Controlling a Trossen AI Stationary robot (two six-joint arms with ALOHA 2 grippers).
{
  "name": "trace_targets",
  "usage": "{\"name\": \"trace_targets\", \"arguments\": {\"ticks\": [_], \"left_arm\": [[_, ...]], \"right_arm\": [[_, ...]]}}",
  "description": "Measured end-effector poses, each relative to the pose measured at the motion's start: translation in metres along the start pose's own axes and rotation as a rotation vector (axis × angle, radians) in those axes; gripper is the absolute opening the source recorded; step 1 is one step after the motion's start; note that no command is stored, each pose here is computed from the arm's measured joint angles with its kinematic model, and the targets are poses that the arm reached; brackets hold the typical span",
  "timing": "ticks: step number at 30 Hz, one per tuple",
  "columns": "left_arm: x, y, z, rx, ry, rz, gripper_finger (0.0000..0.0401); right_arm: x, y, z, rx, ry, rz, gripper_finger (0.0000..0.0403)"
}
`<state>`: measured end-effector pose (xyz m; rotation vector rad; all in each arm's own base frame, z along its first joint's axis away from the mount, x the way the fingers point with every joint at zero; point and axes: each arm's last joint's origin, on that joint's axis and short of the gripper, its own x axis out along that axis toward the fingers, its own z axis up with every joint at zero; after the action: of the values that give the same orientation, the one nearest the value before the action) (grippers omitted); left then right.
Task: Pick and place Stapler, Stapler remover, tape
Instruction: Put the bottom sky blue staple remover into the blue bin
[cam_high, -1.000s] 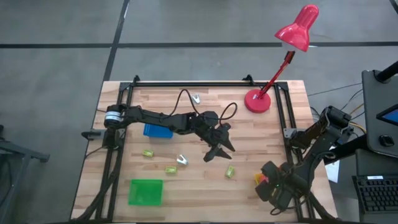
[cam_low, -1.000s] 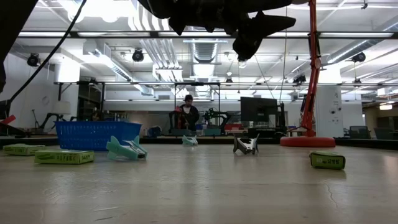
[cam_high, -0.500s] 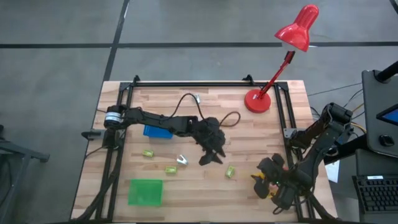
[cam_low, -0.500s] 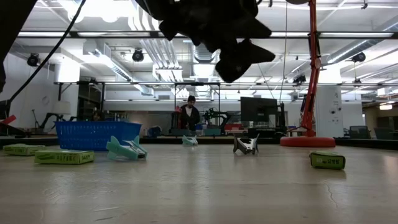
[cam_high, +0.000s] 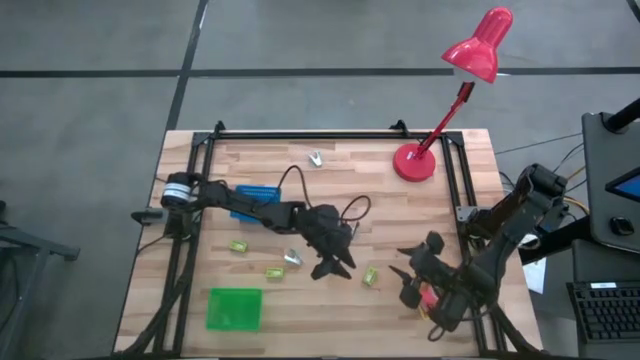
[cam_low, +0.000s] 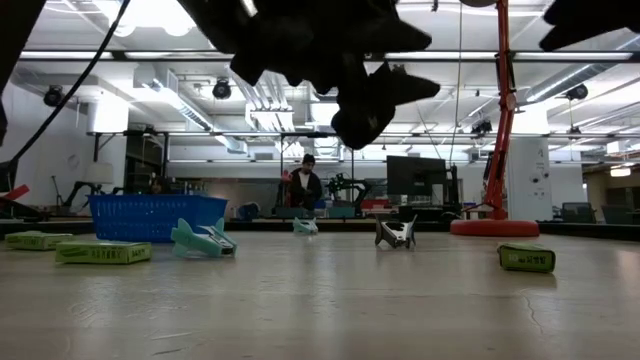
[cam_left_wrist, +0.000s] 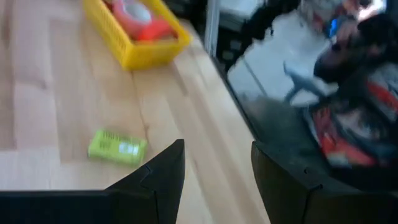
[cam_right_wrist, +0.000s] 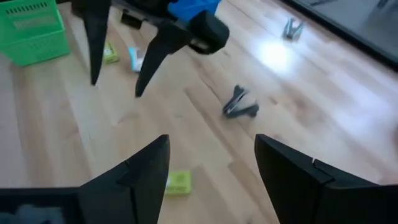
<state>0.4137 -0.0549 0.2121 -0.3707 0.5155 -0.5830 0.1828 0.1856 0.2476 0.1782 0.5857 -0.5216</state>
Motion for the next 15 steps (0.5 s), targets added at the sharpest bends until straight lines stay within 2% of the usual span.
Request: {"name": "trace_targets", "arguments": {"ticks": [10,15], "left_arm": [[-0.009,-0.023,-0.01,0.03,-0.098,0.054,0.0186],[-0.019,-0.037,-0.017,0.056,-0.128,0.088,0.0186]], "right_arm": [[0.013,0.003,0.022,-0.085,-0.039,0.048,0.0223],[0.027,0.001,0.015,-0.106,-0.021,0.055,0.0224]]}}
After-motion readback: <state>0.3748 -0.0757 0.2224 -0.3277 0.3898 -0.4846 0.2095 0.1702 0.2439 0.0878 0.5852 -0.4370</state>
